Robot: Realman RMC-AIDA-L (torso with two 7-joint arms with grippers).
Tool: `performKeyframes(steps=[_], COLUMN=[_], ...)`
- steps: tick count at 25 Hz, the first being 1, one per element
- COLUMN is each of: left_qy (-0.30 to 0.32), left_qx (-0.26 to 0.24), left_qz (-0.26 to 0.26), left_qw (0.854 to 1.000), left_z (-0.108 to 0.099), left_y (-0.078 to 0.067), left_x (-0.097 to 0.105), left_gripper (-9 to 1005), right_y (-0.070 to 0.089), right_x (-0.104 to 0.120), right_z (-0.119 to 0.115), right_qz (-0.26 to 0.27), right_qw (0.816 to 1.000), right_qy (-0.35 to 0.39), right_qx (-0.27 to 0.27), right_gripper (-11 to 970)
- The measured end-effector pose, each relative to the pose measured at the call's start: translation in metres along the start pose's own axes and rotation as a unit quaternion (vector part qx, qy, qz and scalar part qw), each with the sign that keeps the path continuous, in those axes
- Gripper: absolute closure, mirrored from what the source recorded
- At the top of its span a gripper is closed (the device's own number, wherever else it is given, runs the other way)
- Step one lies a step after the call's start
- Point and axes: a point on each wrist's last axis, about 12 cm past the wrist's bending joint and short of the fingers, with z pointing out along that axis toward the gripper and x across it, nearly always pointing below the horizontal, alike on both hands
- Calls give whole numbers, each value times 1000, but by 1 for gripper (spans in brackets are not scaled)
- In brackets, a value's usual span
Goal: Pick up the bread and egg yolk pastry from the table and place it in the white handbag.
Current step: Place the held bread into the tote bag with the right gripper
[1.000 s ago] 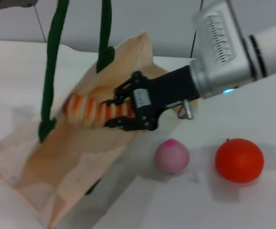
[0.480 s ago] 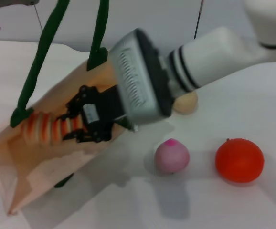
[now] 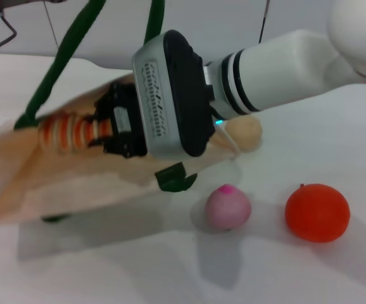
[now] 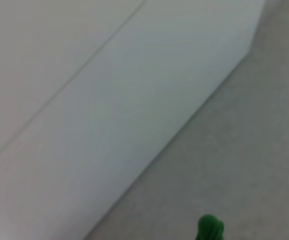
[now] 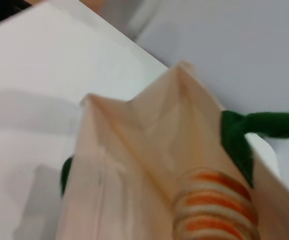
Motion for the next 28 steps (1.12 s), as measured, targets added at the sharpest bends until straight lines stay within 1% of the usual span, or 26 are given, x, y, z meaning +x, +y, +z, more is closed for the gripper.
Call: performKeyframes(steps=[1, 6, 7, 12, 16, 20, 22, 24, 27, 28], left_qy=[0, -10, -10, -32, -46, -55, -58, -61, -70, -75], left_qx=[9, 41, 41, 58, 70, 73, 72, 68, 59, 55], left_qz=[-1, -8, -8, -5, 0, 4, 6, 7, 10, 11], left_qw=[1000, 999, 999, 998, 996, 996, 996, 996, 996, 996], left_z=[1, 1, 1, -10, -17, -21, -24, -25, -29, -30], left_y=[-2, -8, -8, -14, -18, -20, -20, -20, -19, -18], left_x=[1, 1, 1, 1, 0, -1, -1, -2, -2, -2], left_gripper=[868, 868, 868, 868, 867, 867, 867, 867, 867, 867], right_y=[-1, -1, -1, 2, 4, 4, 4, 3, 4, 5], right_x=[2, 10, 12, 23, 39, 44, 45, 44, 42, 41], right_z=[2, 5, 6, 7, 4, 3, 3, 2, 1, 1], right_qz=[1, 1, 1, 0, 8, 20, 29, 39, 44, 47], right_qw=[1000, 998, 998, 994, 988, 987, 985, 982, 982, 982], right_qy=[15, 43, 48, 67, 87, 92, 91, 88, 81, 78], right_qx=[15, 41, 49, 88, 127, 132, 142, 160, 166, 164], right_gripper=[646, 647, 647, 647, 651, 655, 657, 664, 674, 595])
